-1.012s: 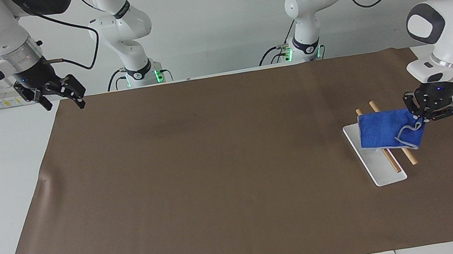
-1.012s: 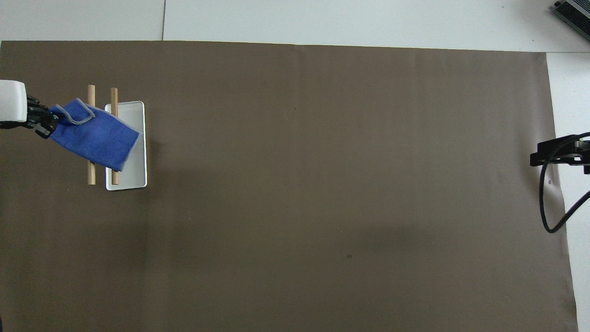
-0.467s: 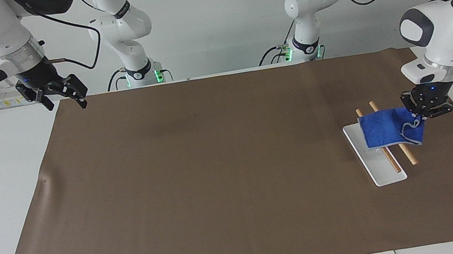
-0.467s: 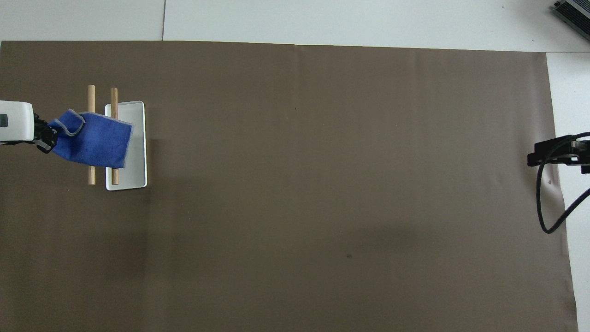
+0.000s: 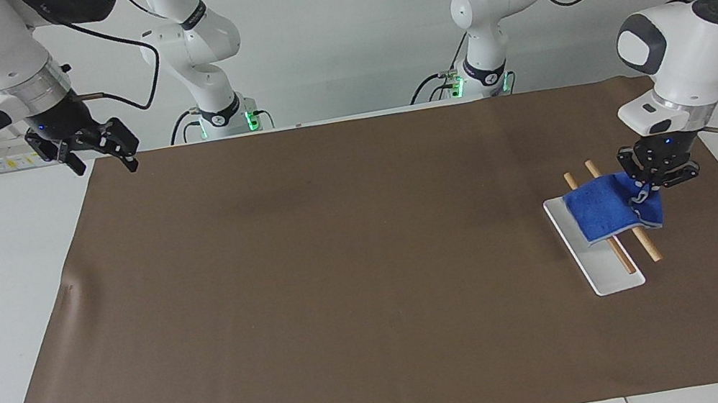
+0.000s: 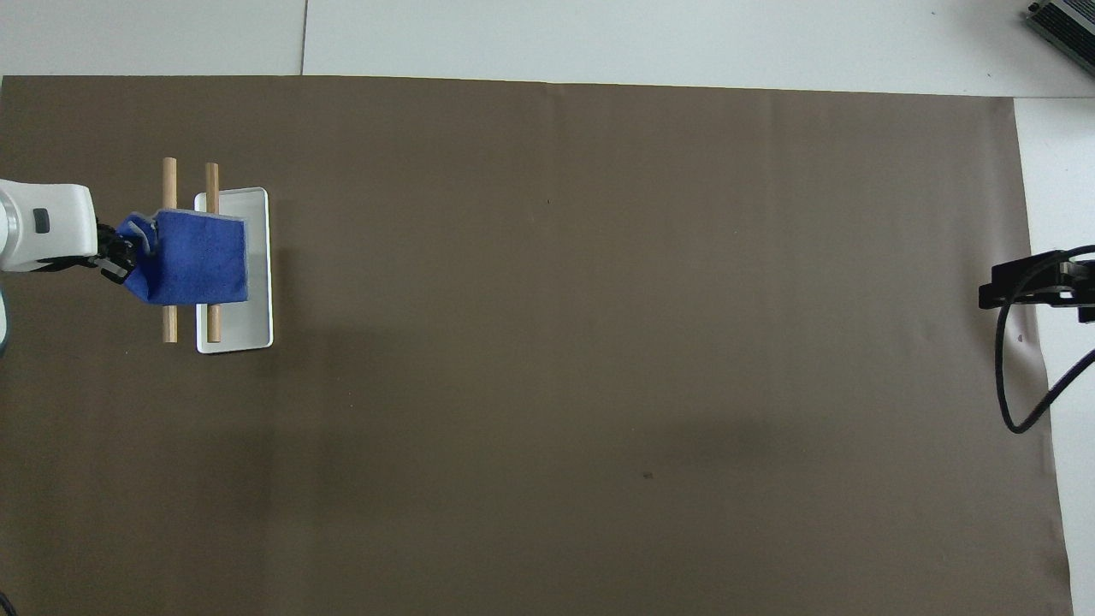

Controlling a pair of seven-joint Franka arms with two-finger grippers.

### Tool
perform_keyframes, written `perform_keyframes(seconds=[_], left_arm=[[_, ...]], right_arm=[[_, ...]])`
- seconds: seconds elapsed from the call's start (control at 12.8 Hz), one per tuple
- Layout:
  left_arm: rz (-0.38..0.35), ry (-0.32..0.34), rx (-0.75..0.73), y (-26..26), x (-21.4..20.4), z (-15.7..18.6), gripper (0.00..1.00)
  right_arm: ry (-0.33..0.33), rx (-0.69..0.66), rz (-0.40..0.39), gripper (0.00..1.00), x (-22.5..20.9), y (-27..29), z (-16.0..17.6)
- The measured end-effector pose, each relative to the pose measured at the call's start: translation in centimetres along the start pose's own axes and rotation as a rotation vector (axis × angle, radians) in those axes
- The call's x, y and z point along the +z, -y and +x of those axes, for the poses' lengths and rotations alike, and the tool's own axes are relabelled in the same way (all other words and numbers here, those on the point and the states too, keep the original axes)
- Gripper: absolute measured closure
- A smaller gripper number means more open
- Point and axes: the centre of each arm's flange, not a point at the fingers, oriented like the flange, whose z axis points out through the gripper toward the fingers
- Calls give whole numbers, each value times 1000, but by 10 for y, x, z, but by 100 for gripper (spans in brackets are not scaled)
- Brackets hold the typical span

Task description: Right arm passes towel to left arm to hang

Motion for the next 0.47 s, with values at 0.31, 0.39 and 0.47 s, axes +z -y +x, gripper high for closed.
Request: perform_keyframes(seconds=[0.31, 0.39, 0.47], left_arm=[[-3, -3, -31, -6, 0, 6, 98], [-4, -6, -55, -10, -1, 10, 98], [-4, -12, -75, -14, -3, 16, 98]], right_arm=[[0, 0, 0, 0, 0, 0, 0], [0, 0, 0, 0, 0, 0, 0], [0, 0, 0, 0, 0, 0, 0]])
